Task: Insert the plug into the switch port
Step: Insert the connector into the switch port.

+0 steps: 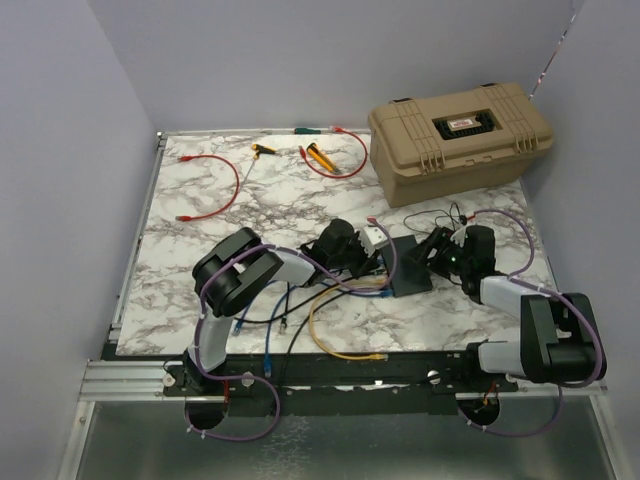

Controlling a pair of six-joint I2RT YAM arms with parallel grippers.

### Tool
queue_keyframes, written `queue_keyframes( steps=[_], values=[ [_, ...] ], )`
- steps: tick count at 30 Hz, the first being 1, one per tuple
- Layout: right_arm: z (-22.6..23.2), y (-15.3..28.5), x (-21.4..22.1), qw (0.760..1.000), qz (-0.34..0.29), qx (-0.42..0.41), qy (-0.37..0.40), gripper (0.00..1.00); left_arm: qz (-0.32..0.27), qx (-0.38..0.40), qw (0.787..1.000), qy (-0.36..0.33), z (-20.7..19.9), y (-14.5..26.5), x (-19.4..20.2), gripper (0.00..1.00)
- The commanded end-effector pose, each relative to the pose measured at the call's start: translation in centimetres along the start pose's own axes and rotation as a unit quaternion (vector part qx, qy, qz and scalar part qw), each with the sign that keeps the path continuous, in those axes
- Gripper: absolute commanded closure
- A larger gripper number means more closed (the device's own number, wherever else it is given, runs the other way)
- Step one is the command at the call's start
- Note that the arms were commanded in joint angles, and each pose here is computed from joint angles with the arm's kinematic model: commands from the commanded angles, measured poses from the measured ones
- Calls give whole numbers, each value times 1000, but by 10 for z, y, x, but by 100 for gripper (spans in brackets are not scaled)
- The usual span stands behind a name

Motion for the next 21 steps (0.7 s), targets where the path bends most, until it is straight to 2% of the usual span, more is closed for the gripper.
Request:
queue_keyframes(
  steps=[1,3,11,15,17,18,21],
  values=[
    [11,8,10,1000,24,10,-2,25,-72,0,997,-19,-5,2,-42,5],
    [9,11,2,1000,1,28,5,21,-66,-17,998,-13,3,7,-42,1],
    [10,34,-26,992,-88,80,40,12,-65,-114,991,25,44,49,-55,1],
    [18,47,-38,987,-125,84,52,8,-67,-187,977,74,72,75,-67,1],
    [20,54,-39,986,-132,89,53,4,-83,-230,963,111,87,93,-74,1],
    [22,57,-41,985,-138,87,56,3,-89,-269,950,135,98,103,-76,1],
    [26,64,-47,981,-161,88,56,0,-94,-395,892,201,124,140,-79,1]
  ],
)
Point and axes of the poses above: each gripper's point midway between its finger pads, its own y axis back along the fingers, its own z axis along the line the jaws close on, x = y × z, the point moved 4 cm from there along y, back along the fingers, and after that the axes turned 12 degrees about -y, right-handed, at the moved point
